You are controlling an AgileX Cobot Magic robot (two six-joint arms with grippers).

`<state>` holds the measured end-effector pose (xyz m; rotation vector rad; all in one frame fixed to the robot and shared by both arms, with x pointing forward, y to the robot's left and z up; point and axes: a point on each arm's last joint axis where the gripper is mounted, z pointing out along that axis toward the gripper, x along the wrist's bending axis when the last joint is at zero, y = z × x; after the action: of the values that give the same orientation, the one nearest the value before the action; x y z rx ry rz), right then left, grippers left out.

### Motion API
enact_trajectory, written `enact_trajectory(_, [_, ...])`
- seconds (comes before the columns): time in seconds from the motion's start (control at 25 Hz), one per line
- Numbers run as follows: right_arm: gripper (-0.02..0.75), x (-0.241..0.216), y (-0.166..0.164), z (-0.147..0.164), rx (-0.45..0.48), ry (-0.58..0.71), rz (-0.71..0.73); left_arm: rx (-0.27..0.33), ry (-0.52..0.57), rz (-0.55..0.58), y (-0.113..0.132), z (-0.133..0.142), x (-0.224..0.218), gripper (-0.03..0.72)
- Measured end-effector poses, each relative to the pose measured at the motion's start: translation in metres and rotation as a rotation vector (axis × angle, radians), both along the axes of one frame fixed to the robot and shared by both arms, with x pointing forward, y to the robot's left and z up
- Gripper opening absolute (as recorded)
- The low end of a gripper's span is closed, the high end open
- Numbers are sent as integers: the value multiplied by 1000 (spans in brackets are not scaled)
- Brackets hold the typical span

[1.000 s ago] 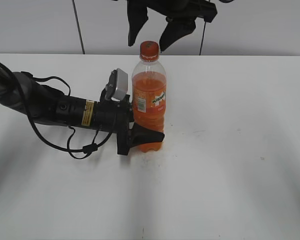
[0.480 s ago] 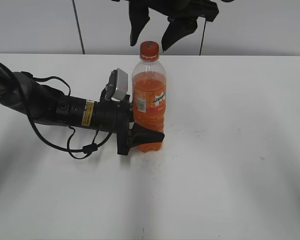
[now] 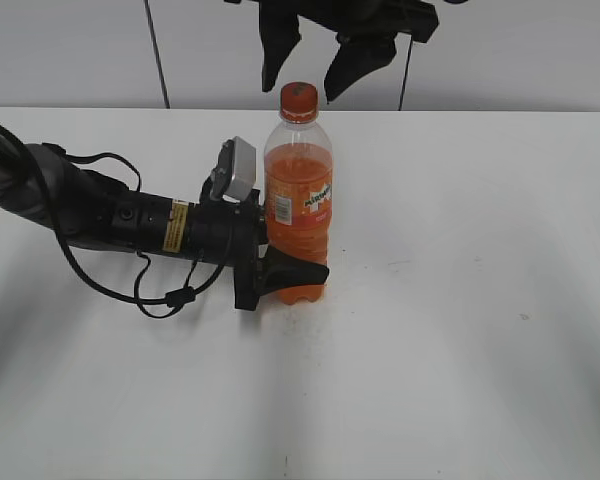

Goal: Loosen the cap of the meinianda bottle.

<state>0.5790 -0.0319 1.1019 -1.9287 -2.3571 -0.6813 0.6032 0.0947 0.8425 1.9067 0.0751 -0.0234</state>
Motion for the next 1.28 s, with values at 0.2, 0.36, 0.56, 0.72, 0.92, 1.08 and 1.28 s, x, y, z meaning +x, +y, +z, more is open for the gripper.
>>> enact_trajectory(0.2, [451,0,0,0,0,0,0,0,0,0,0,0,0,400])
enact_trajectory(0.36, [447,0,0,-1,-1,2,0,0,0,0,0,0,0,400])
enact_trajectory(0.56, [447,1,2,-5,1,16,4,0,0,1,0,0,0,400])
enact_trajectory(0.72, [446,2,3,-8,3,24,4,0,0,1,0,0,0,400])
enact_trajectory(0.92, [383,2,4,-8,4,26,5,0,1,1,0,0,0,400])
enact_trajectory(1.08, [286,2,3,-8,-3,17,28,0,1,1,0,0,0,400])
enact_trajectory(1.28, [282,2,3,-8,-10,7,56,-1,1,2,0,0,0,400])
